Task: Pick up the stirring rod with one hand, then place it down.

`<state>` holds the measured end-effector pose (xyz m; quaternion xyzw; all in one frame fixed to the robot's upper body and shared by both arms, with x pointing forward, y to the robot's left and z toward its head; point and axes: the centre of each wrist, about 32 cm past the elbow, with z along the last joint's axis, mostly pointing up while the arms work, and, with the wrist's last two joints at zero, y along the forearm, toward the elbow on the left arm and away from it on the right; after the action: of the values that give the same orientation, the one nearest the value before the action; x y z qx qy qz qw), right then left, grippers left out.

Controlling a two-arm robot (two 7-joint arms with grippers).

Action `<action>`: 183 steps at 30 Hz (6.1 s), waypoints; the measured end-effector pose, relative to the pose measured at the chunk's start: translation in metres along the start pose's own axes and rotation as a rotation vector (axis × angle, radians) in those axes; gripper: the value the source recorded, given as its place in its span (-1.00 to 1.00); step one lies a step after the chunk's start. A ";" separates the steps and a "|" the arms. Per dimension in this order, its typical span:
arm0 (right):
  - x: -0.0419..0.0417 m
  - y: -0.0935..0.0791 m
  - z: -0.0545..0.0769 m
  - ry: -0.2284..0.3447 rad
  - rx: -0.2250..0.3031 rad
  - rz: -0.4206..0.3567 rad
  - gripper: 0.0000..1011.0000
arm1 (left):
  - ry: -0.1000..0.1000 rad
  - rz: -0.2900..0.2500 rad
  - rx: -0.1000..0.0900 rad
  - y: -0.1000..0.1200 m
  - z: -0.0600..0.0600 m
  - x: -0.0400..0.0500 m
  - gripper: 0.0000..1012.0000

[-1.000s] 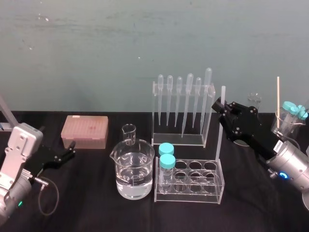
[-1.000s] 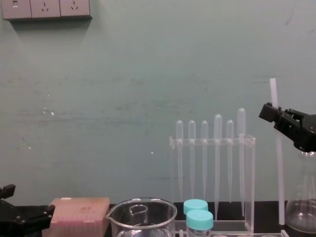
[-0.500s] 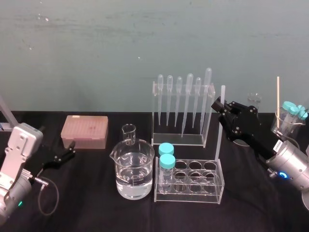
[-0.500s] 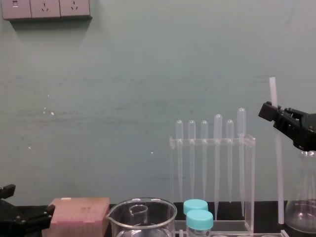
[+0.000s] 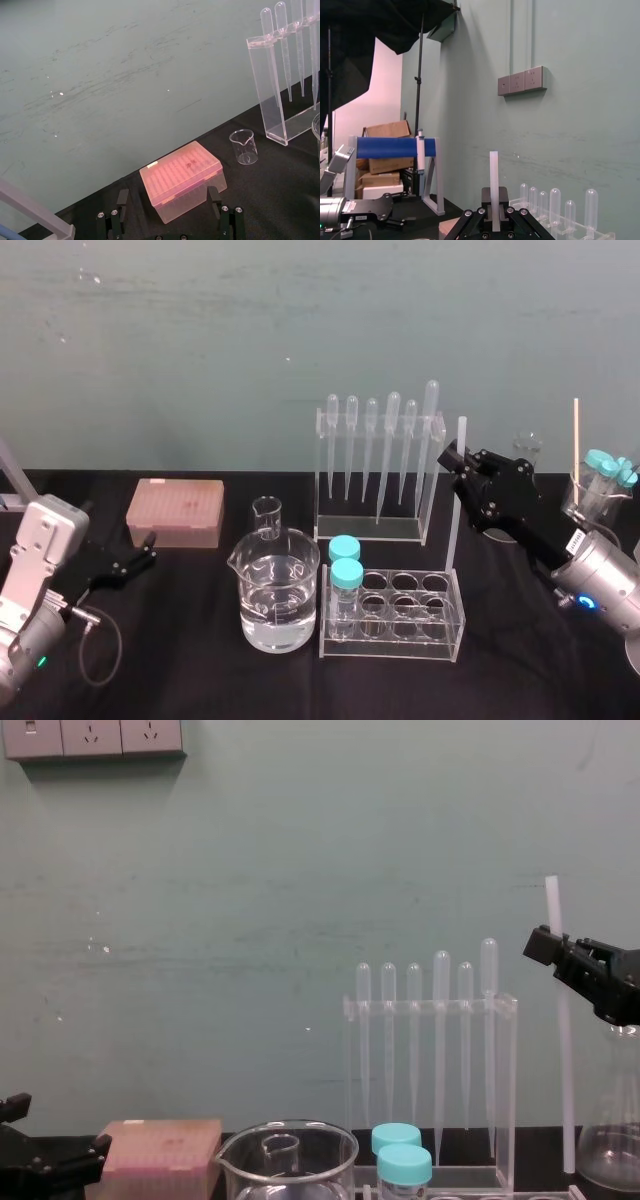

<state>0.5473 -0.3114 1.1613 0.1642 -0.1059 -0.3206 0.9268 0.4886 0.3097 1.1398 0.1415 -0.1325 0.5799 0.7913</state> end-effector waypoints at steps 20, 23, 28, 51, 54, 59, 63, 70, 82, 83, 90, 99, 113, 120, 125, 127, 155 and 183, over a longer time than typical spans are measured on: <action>0.0000 0.000 0.000 0.000 0.000 0.000 -0.86 | 0.000 0.000 0.000 0.000 0.000 0.0000 0.98; 0.0000 0.000 0.000 0.000 0.000 0.000 -0.86 | 0.000 0.000 0.000 0.000 0.000 0.0000 0.98; 0.0000 0.000 0.000 0.000 0.000 0.000 -0.86 | 0.000 0.000 0.000 0.000 0.000 0.0000 0.98; 0.0000 0.000 0.000 0.000 0.000 0.000 -0.86 | 0.000 0.000 0.000 0.000 0.000 0.0000 0.98; 0.0000 0.000 0.000 0.000 0.000 0.000 -0.86 | 0.000 0.000 0.000 0.000 0.000 0.0000 0.98; 0.0000 0.000 0.000 0.000 0.000 0.000 -0.86 | 0.000 0.000 0.000 0.000 0.000 0.0000 0.98; 0.0000 0.000 0.000 0.000 0.000 0.000 -0.86 | 0.000 0.000 0.000 0.000 0.000 0.0000 0.98; 0.0001 0.000 0.000 -0.001 -0.001 0.001 -0.86 | 0.000 0.000 0.000 0.000 0.000 0.0000 0.98; -0.0015 -0.002 0.003 0.009 -0.049 0.062 -0.86 | 0.000 0.000 0.000 0.000 0.000 0.0000 0.98; -0.0020 -0.003 0.003 0.011 -0.057 0.067 -0.86 | 0.000 0.000 0.000 0.000 0.000 0.0000 0.98; -0.0040 -0.004 -0.001 0.013 -0.085 0.084 -0.86 | 0.000 0.000 0.000 0.000 0.000 0.0000 0.98; -0.0026 -0.004 -0.009 0.025 -0.114 0.107 -0.86 | 0.000 0.000 0.000 0.000 0.000 0.0000 0.98; 0.0049 -0.001 -0.030 0.060 -0.191 0.151 -0.86 | 0.000 0.000 0.000 0.000 0.000 0.0000 0.98; 0.0065 0.000 -0.035 0.092 -0.226 0.153 -0.86 | 0.000 0.000 0.000 0.000 0.000 0.0000 0.98; 0.0063 0.000 -0.035 0.101 -0.244 0.142 -0.86 | 0.000 0.000 0.000 0.000 0.000 0.0000 0.98; 0.0064 0.000 -0.035 0.101 -0.243 0.142 -0.86 | 0.000 0.000 0.000 0.000 0.000 0.0000 0.98; 0.0068 0.000 -0.034 0.097 -0.236 0.143 -0.18 | 0.000 0.000 0.000 0.000 0.000 0.0000 0.98; 0.0023 0.006 -0.008 -0.065 -0.145 0.021 0.98 | 0.000 0.000 0.000 0.000 0.000 0.0000 0.98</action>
<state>0.5551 -0.3061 1.1565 0.0852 -0.1143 -0.3230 0.9356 0.4886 0.3097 1.1398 0.1415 -0.1325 0.5799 0.7913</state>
